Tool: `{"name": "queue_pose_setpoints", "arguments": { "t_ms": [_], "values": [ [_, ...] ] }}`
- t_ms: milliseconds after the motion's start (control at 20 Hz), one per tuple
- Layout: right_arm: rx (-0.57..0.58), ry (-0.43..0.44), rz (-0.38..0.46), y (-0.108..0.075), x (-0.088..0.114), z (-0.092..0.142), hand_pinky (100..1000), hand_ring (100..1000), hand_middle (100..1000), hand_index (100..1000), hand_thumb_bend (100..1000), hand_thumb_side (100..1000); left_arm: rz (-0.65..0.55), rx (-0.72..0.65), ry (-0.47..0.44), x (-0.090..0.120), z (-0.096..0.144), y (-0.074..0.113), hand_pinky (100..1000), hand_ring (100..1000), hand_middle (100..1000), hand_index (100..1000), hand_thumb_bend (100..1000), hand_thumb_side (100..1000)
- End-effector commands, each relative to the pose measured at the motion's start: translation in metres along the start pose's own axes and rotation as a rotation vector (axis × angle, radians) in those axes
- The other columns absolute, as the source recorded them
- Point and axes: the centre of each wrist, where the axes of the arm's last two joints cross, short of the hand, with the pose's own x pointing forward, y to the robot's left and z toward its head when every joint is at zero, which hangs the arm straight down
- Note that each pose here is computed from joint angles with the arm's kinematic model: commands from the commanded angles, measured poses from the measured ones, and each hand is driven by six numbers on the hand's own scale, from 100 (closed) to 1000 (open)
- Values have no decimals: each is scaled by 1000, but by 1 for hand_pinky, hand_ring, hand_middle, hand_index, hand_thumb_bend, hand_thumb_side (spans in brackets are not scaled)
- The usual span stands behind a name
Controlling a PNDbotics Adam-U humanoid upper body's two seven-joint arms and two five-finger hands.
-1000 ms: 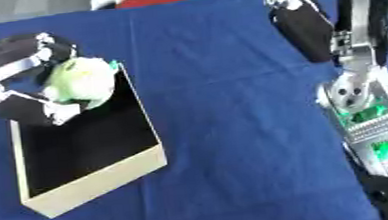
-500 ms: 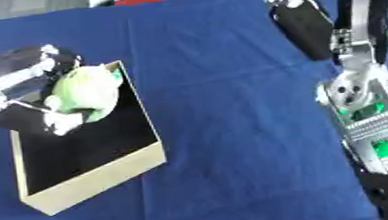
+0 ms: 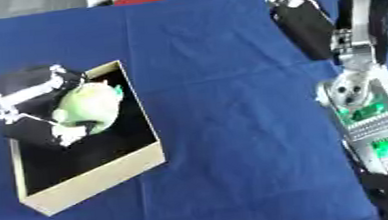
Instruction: Pick up objects on the table and place them in the box.
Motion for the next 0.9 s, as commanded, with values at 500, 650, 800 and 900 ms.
{"name": "queue_pose_setpoints", "arguments": {
  "t_ms": [500,650,800,900],
  "values": [
    [-19,-17,-3,-4,3,-3,927,768,720,879,100,579,-181,-137,-1,6,-4,8,548,769,800,845,582,563],
    [-18,-17,-4,-4,3,-3,927,768,721,879,100,579,-229,-173,2,8,-3,13,623,829,842,871,733,561],
    [-17,-17,-2,-4,3,-3,926,768,721,878,100,578,-273,-188,21,8,-1,19,659,855,858,878,832,541],
    [-16,-17,-1,-4,3,-3,926,768,721,878,100,578,-293,-185,30,8,1,23,663,856,857,878,848,540]
  ]
}}
